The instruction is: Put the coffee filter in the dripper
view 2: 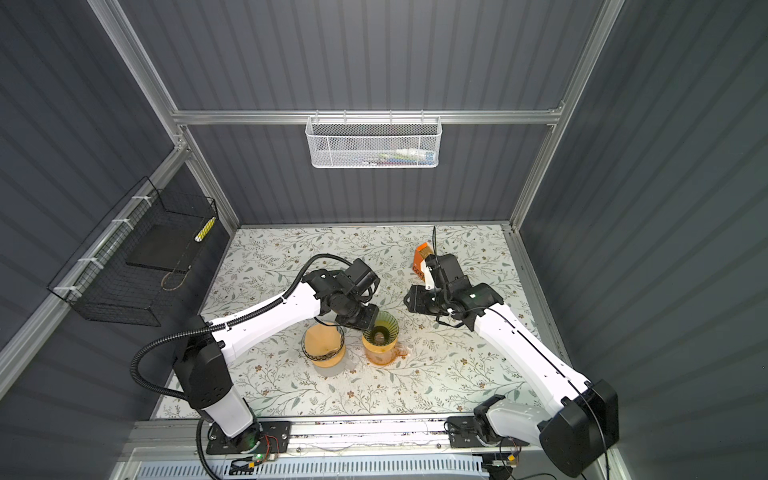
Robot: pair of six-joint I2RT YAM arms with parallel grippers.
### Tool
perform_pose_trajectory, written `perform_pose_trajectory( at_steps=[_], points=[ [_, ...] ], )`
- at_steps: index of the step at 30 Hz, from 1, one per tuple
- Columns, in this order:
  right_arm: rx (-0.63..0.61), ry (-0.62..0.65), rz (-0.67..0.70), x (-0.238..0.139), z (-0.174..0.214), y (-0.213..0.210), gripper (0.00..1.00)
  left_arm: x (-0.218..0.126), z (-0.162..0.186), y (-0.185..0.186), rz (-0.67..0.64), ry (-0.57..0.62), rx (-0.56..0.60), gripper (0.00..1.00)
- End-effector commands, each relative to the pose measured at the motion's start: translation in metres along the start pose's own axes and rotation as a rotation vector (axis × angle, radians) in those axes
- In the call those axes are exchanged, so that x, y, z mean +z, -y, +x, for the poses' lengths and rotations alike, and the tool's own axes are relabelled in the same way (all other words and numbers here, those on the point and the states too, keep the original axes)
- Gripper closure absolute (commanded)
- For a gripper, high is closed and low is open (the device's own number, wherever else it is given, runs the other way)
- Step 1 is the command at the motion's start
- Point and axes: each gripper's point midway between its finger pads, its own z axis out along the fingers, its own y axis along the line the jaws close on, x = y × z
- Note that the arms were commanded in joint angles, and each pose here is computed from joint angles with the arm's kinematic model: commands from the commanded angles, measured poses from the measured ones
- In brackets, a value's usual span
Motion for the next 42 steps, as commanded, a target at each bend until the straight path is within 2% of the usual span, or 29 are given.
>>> perform_pose_trajectory(
  at_steps=[1, 13, 18, 23, 33, 42],
  points=[
    [0.015, -0.015, -0.001, -0.002, 0.007, 0.001, 0.51, 0.005, 0.005, -0.005, -0.025, -0.014, -0.006, 1.00],
    [-0.117, -0.081, 0.017, 0.008, 0.044, -0.022, 0.54, 0.011, 0.005, -0.007, -0.040, -0.024, -0.009, 1.00],
    [-0.125, -0.106, 0.033, 0.014, 0.053, -0.022, 0.57, 0.013, 0.005, -0.008, -0.044, -0.022, -0.010, 1.00],
    [-0.119, -0.135, 0.010, 0.020, 0.062, -0.027, 0.66, 0.013, 0.004, -0.008, -0.046, -0.023, -0.009, 1.00],
    [-0.111, -0.173, 0.012, 0.027, 0.073, -0.025, 0.73, 0.015, 0.002, -0.010, -0.056, -0.024, 0.000, 1.00],
    [-0.100, -0.193, 0.027, 0.035, 0.078, -0.022, 0.90, 0.012, -0.001, -0.007, -0.048, -0.011, 0.002, 1.00]
  ],
)
